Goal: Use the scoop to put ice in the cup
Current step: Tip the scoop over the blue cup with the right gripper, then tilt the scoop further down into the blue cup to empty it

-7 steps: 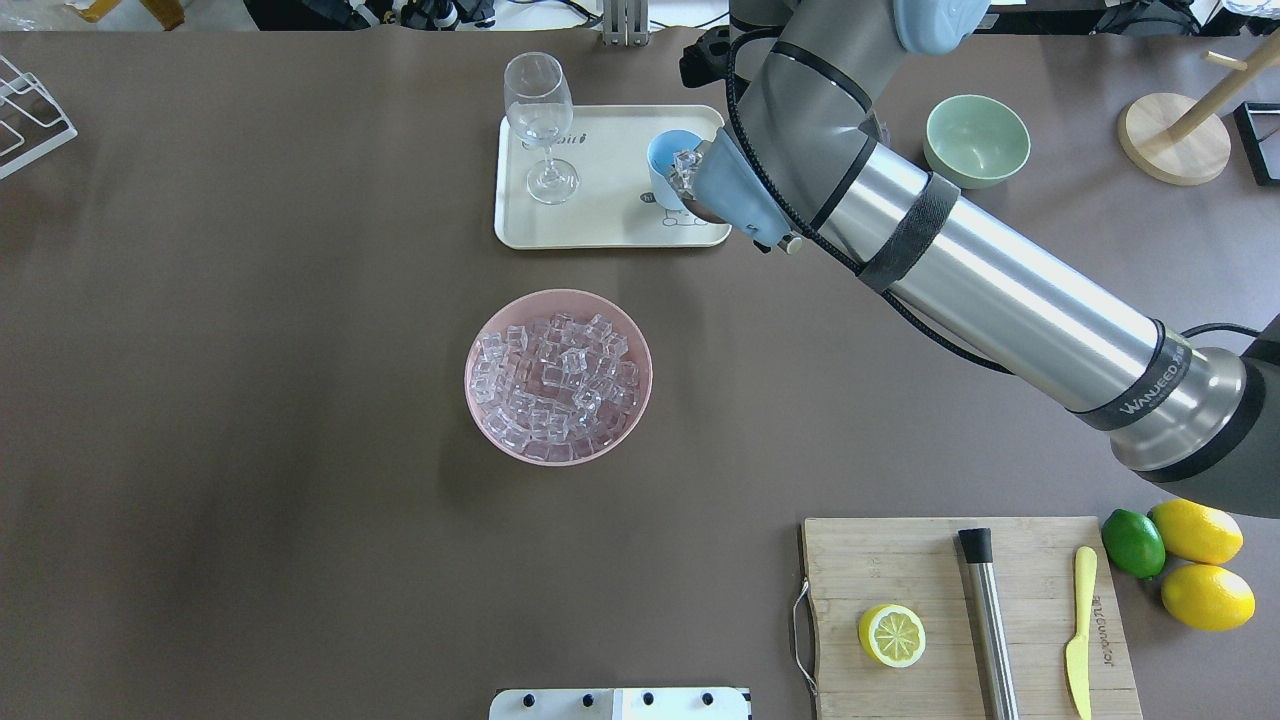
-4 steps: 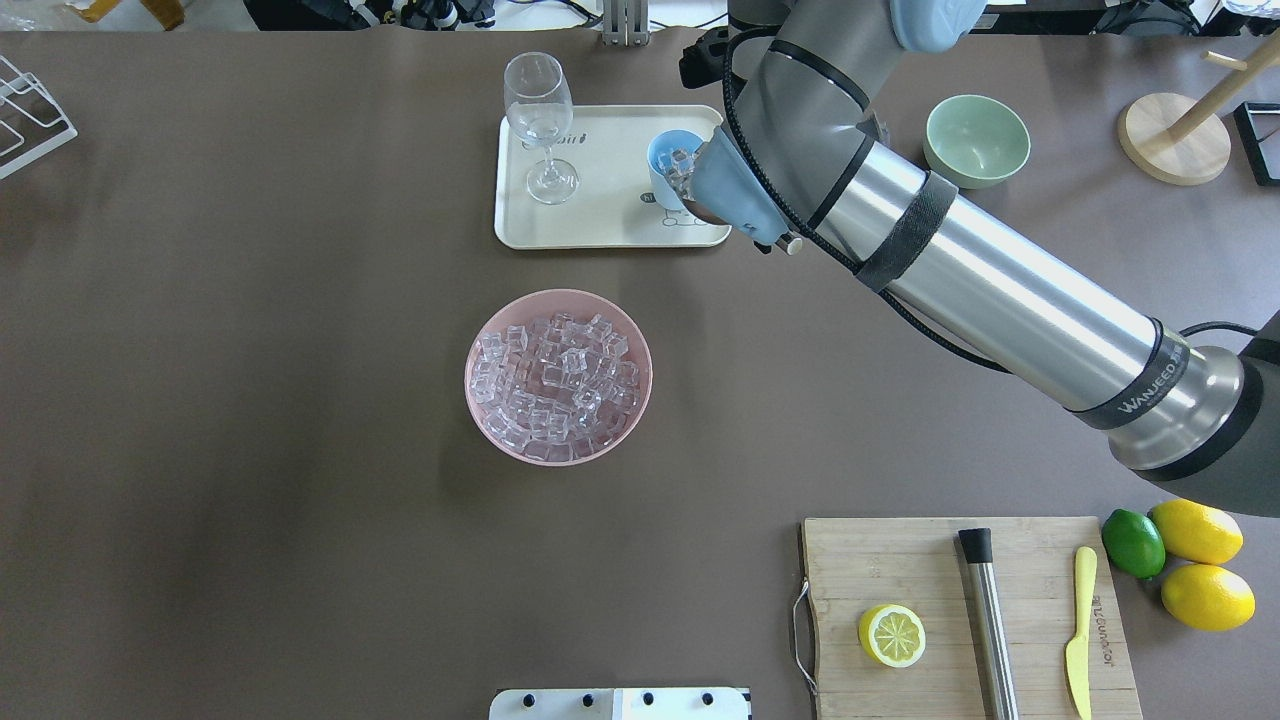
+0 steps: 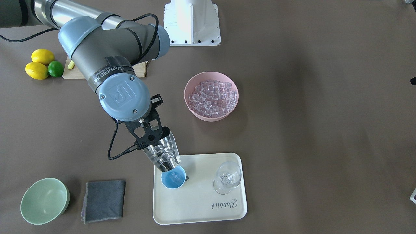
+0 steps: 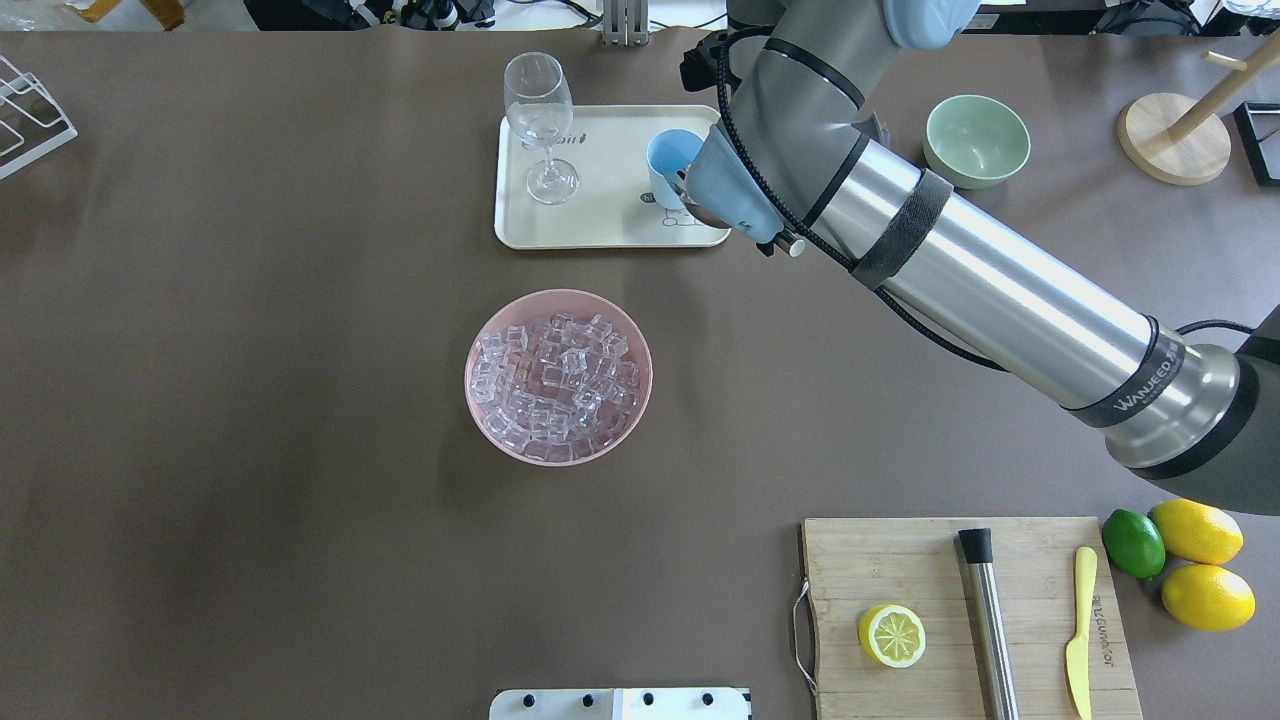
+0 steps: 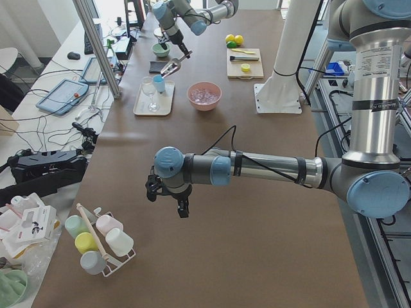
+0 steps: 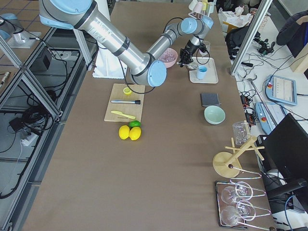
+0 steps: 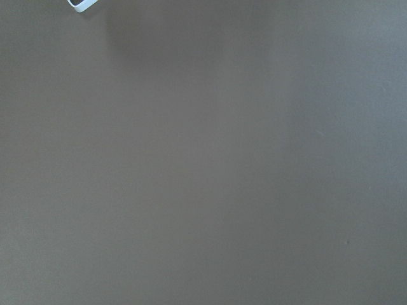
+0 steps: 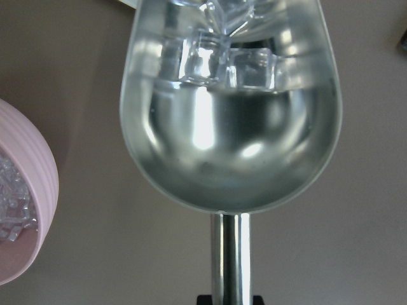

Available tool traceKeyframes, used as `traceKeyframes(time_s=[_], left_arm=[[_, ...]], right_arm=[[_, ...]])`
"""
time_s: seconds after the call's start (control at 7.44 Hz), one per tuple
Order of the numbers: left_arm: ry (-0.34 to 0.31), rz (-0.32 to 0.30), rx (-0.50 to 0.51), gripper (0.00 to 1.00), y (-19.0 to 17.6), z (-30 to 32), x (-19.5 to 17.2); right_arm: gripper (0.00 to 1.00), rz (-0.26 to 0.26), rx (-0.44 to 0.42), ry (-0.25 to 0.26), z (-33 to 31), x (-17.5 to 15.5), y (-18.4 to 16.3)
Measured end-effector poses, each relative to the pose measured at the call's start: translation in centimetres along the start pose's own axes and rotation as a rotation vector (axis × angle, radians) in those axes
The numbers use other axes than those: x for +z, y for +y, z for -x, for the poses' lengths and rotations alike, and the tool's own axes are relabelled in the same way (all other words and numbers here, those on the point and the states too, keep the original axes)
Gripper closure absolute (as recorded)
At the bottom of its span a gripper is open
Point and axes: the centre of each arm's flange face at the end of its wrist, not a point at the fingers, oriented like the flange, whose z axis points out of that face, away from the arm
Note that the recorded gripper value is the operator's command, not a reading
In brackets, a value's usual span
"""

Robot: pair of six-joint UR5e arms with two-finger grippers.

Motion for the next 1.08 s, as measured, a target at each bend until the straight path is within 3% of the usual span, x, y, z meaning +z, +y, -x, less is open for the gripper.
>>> traceKeyframes(time_s=[1.08], left_arm=[[0.001,-0.006,0.008,0.02,0.0,-0.4,-0.3]], right_arm=[[1.00,0.076,0.006,0.003,1.7,-1.8,-1.3]])
